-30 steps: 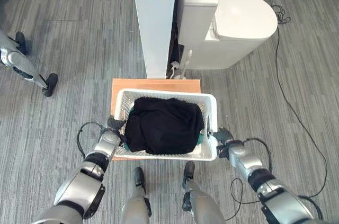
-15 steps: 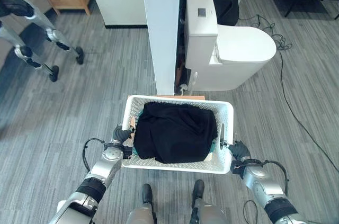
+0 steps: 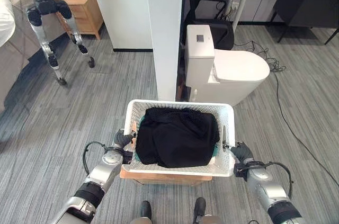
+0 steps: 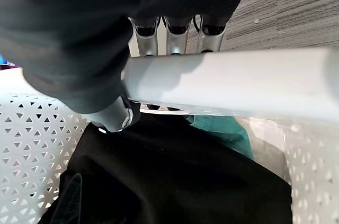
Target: Grab the laundry basket,head to the washer,open it,put in the laundry and shut it.
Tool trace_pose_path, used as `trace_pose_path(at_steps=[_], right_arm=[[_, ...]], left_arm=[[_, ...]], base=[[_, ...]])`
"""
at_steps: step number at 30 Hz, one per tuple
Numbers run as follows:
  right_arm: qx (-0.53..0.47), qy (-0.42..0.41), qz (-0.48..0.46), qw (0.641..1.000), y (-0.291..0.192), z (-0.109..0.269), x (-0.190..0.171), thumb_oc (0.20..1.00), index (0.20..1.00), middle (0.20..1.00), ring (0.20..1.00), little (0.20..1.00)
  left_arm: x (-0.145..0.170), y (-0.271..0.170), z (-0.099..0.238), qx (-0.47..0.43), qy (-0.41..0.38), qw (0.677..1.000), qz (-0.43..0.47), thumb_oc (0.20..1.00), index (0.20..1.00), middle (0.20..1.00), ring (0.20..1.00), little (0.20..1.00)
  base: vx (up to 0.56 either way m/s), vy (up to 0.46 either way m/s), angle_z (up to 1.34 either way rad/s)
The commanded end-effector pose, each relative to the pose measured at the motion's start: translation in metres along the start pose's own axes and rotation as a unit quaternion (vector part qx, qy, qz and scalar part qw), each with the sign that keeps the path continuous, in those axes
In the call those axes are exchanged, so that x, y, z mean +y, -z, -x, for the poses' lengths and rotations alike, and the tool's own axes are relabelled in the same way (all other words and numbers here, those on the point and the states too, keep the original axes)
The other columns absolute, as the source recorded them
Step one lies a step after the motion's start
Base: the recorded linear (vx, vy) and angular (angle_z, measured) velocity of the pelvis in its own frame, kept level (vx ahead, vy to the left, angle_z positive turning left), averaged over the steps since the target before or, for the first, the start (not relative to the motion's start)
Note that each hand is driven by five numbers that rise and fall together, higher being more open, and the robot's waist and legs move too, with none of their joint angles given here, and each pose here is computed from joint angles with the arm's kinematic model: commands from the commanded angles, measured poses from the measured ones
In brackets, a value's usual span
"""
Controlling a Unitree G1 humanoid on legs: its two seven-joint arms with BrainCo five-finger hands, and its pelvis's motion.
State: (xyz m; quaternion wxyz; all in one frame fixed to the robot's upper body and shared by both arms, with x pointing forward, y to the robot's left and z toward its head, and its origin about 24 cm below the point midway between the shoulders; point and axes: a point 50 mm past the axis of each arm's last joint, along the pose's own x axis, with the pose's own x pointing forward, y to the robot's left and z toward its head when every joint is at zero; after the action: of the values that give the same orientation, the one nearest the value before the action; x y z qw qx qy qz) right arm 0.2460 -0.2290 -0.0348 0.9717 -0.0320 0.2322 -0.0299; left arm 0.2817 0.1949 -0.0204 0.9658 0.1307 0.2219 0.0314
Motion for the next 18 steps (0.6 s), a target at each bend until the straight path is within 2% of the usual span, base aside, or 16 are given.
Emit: trace_pose_path(at_steps=[1,11,18], right_arm=[[-0.086,-0.075,-0.051,0.992,-0.039,-0.005,0.023,0.2,0.2,0.2,0.2,0.2],[-0.06,-0.076,-0.029,0.995,-0.027,-0.003,0.019,0.2,0.2,0.2,0.2,0.2],[-0.053,-0.071,-0.043,0.995,-0.027,-0.009,0.014,0.2,0.2,0.2,0.2,0.2]], left_arm=[[-0.05,-0.059,-0.001,-0.113,0.163,0.977,0.075,0.2,0.2,0.2,0.2,0.2],[-0.051,-0.036,0.001,-0.078,0.166,0.981,0.067,0.2,0.2,0.2,0.2,0.2],[-0.042,-0.032,0.0,-0.079,0.148,0.984,0.058,0.2,0.2,0.2,0.2,0.2]], base=[[-0.04,-0.097,0.05],[-0.04,-0.057,0.02],[-0.04,0.067,-0.32]])
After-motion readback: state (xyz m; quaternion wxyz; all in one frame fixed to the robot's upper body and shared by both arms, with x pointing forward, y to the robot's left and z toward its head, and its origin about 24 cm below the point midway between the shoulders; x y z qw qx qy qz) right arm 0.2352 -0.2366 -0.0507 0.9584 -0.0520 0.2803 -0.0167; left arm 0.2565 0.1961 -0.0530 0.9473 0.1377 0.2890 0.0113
